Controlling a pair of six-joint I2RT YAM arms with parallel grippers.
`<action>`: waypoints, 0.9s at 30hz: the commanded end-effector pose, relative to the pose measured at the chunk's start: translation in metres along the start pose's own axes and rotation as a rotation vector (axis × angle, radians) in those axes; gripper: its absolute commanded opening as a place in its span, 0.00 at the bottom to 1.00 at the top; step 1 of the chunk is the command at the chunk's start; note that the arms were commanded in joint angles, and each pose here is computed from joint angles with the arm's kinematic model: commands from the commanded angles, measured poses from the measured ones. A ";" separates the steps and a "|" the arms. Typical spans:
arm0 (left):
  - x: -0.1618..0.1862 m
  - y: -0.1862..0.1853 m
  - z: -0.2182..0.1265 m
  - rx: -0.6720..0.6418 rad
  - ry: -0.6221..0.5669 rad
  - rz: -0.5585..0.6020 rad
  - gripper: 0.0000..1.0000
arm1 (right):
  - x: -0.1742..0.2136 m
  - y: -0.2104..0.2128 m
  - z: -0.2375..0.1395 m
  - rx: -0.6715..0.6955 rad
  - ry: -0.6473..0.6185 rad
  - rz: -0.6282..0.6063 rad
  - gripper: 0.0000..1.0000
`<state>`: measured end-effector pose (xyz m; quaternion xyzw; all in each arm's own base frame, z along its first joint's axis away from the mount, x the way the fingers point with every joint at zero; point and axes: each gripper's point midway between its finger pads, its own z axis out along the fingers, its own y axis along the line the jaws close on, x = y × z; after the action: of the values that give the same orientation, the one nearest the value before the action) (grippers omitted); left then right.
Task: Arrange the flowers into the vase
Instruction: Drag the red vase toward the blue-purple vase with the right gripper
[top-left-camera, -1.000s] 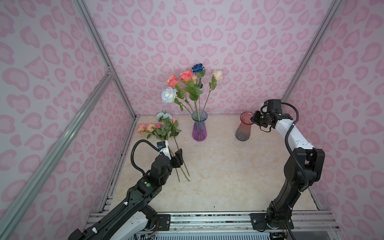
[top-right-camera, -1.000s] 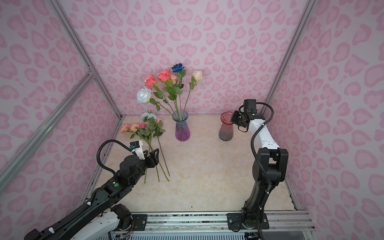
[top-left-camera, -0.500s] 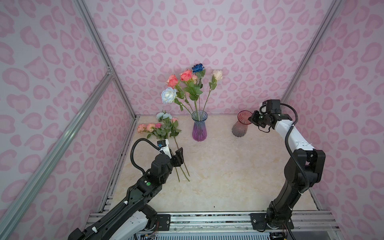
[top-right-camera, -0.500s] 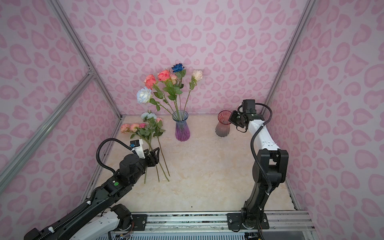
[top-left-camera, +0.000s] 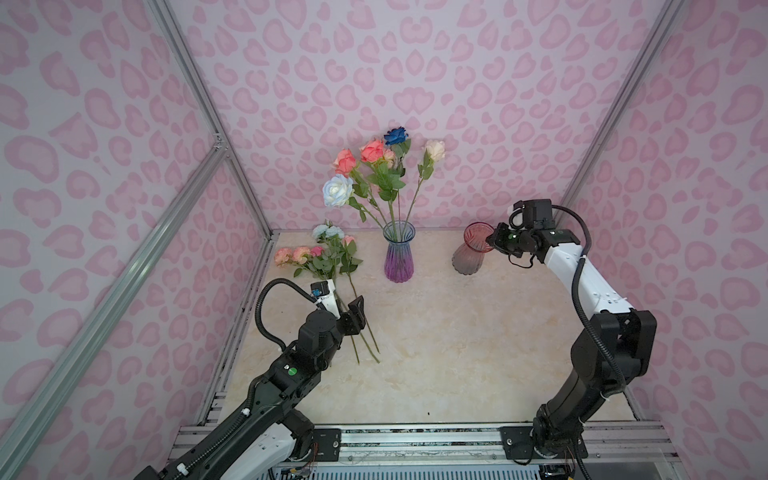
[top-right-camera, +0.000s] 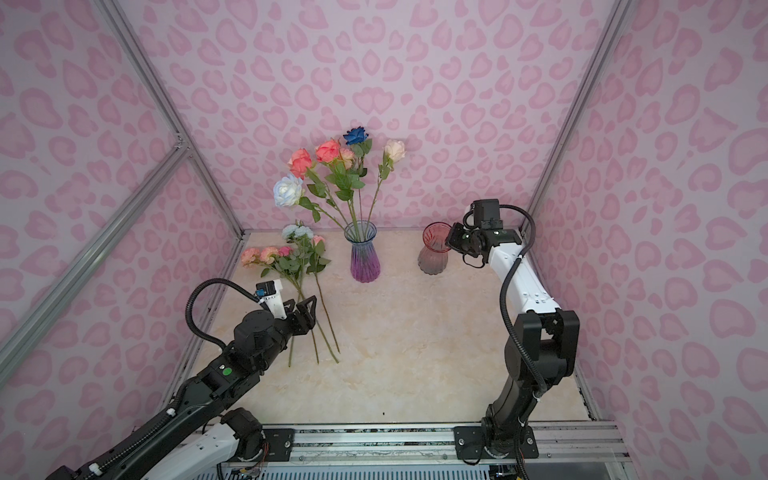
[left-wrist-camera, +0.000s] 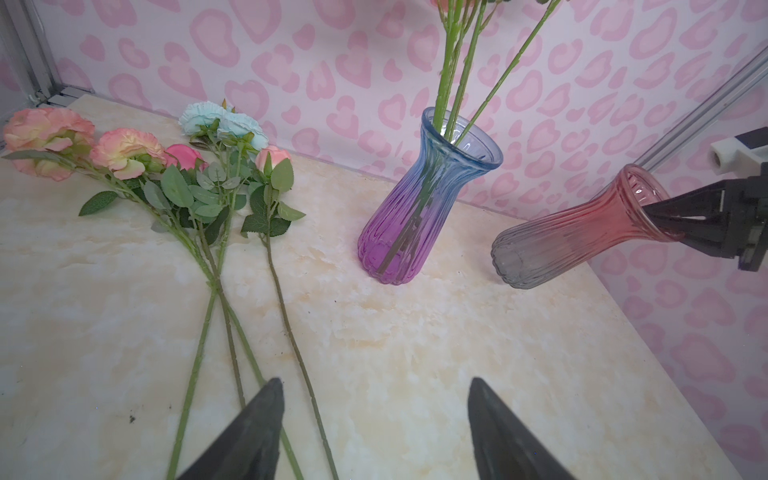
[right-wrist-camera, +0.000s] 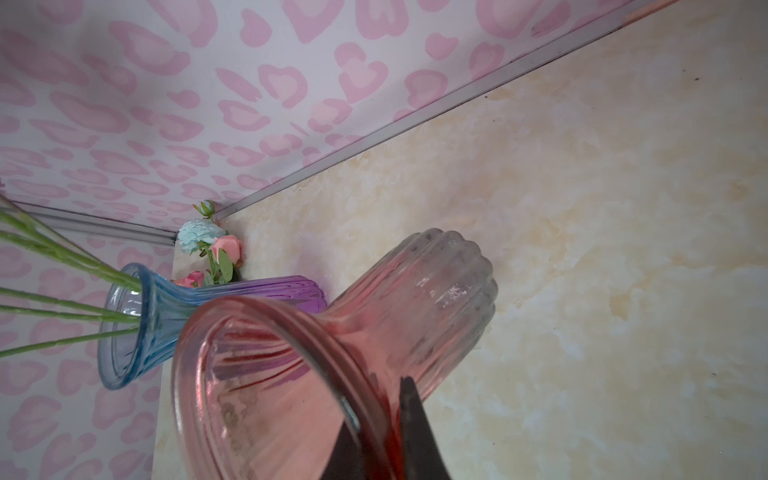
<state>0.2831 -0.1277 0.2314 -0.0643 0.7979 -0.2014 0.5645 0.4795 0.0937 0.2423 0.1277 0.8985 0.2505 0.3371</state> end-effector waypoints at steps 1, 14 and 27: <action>-0.011 0.002 -0.006 -0.014 -0.034 -0.016 0.71 | 0.000 0.023 -0.010 -0.055 -0.034 -0.054 0.00; -0.026 0.017 -0.027 -0.067 -0.107 -0.013 0.71 | 0.096 0.076 -0.020 -0.098 0.127 -0.196 0.00; -0.021 0.017 -0.029 -0.047 -0.098 -0.013 0.71 | 0.142 0.122 -0.018 -0.191 0.269 -0.264 0.00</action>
<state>0.2656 -0.0982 0.2530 -0.0963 0.7714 -0.1864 0.6008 0.3606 0.2288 0.2144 -0.0330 0.9366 0.2684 0.2228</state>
